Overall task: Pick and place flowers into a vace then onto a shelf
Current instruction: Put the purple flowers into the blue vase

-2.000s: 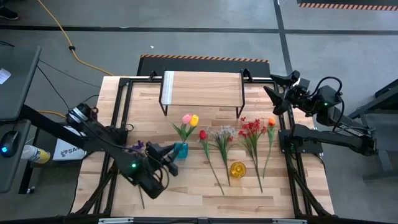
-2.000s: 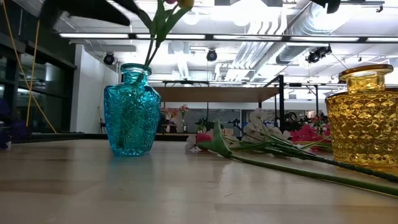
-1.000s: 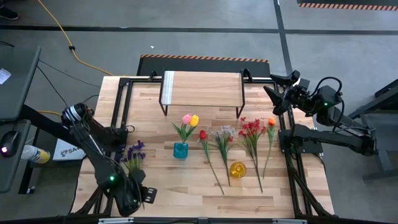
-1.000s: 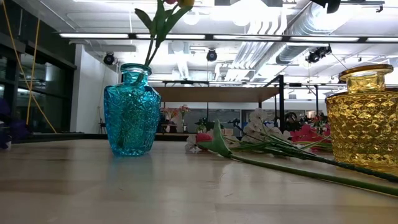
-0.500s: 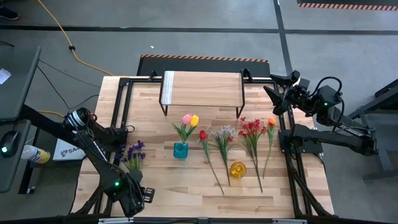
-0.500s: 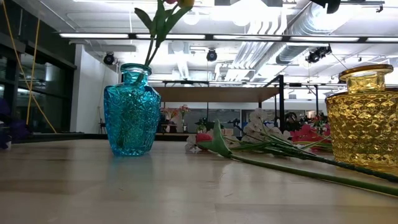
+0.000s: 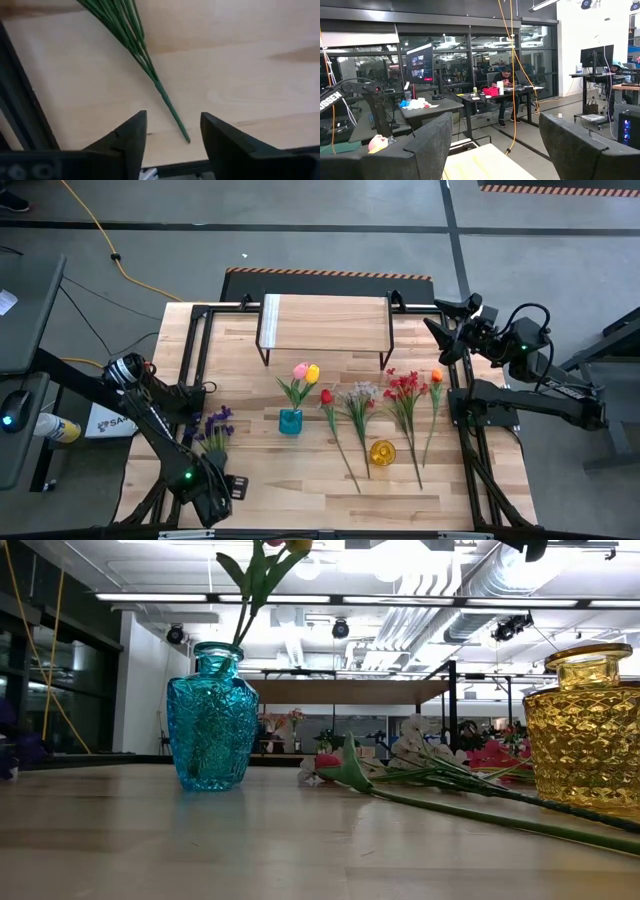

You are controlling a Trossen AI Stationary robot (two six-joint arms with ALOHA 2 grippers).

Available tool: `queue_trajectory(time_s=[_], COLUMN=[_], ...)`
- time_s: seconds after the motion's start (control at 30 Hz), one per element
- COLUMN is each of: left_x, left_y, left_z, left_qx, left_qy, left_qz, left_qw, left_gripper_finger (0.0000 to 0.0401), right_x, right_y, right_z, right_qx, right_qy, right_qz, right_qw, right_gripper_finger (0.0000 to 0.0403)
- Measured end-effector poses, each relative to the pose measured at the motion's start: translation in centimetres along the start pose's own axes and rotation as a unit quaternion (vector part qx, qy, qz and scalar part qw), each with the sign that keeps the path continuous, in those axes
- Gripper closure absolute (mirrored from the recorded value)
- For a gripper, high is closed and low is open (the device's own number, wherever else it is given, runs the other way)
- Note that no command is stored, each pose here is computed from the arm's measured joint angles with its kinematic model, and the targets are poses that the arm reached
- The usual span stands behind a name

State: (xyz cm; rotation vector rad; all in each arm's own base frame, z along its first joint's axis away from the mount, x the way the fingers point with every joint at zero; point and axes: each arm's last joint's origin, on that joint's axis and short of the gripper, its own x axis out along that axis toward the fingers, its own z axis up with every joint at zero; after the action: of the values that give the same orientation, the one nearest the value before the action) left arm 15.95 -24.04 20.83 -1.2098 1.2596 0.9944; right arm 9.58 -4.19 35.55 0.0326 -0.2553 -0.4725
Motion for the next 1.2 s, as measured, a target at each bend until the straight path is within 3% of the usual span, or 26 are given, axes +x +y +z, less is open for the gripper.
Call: queue_trajectory(time_s=[0.17, 0.43, 0.97, 1.2], left_x=[0.1, 1.2, 3.5, 5.4], left_y=[0.0, -0.4, -1.0, -1.6], left_z=[0.7, 2.0, 2.0, 2.7], left_qx=[-0.007, -0.023, -0.040, -0.059], left_qy=[-0.027, -0.087, -0.093, -0.114], left_qz=[0.014, 0.057, 0.108, 0.157], left_qw=[1.000, 0.994, 0.989, 0.979], left_gripper_finger=[0.0158, 0.0167, 0.0169, 0.0169], right_x=[0.0, 0.0, 0.0, 0.0], right_y=[0.0, 0.0, 0.0, 0.0], right_z=[0.0, 0.0, 0.0, 0.0], right_qx=[0.000, 0.000, -0.013, -0.013], right_qy=[0.000, 0.000, 0.000, 0.000], right_qz=[0.000, 0.000, 0.000, 0.000], right_qw=[1.000, 1.000, 1.000, 1.000], right_gripper_finger=[0.0116, 0.0116, 0.0116, 0.0116])
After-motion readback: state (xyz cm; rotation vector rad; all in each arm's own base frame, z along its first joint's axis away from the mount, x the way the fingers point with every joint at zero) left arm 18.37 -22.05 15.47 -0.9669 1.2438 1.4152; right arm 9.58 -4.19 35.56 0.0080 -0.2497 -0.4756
